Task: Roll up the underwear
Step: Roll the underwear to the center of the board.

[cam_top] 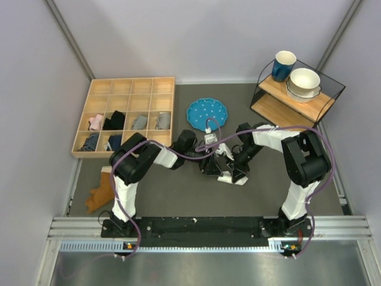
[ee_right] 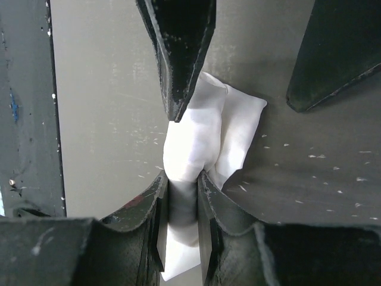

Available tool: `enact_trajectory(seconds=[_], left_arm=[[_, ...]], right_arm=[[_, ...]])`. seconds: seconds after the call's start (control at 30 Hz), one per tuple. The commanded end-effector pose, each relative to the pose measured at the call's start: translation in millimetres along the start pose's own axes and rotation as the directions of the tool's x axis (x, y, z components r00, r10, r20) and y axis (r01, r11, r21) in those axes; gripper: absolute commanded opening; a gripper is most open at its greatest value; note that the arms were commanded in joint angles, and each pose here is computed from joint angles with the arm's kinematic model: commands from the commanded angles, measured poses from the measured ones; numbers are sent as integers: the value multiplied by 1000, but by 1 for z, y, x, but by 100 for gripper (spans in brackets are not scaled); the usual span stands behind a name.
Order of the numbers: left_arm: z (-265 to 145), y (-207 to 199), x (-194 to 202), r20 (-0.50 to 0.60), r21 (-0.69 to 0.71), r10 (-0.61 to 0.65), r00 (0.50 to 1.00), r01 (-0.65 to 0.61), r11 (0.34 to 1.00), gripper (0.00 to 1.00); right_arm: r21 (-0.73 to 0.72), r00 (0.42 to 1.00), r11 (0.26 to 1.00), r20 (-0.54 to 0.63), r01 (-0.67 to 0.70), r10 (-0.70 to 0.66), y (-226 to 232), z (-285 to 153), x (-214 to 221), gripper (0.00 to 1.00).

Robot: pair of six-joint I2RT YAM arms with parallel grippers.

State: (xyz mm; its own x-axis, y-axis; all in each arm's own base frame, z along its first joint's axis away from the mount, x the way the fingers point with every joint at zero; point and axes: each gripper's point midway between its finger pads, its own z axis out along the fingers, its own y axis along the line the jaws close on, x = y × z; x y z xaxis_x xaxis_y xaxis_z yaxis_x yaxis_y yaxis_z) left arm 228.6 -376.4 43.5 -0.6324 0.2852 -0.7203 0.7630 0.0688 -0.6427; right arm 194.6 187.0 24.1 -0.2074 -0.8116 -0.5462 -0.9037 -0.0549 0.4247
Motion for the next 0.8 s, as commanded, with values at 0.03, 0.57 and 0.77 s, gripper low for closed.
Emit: enact_trajectory(seconds=[0.03, 0.57, 0.77], left_arm=[[14, -14, -4, -2, 101, 74, 997, -73, 992, 68], [17, -34, 0, 190, 193, -97, 977, 60, 979, 66], [15, -22, 25, 188, 105, -123, 974, 105, 989, 66]], right_arm=[[-22, 998, 998, -27, -64, 63, 3, 1, 8, 20], [15, 998, 998, -8, -58, 59, -2, 0, 4, 20], [30, 999, 998, 1, -54, 54, -3, 0, 3, 20]])
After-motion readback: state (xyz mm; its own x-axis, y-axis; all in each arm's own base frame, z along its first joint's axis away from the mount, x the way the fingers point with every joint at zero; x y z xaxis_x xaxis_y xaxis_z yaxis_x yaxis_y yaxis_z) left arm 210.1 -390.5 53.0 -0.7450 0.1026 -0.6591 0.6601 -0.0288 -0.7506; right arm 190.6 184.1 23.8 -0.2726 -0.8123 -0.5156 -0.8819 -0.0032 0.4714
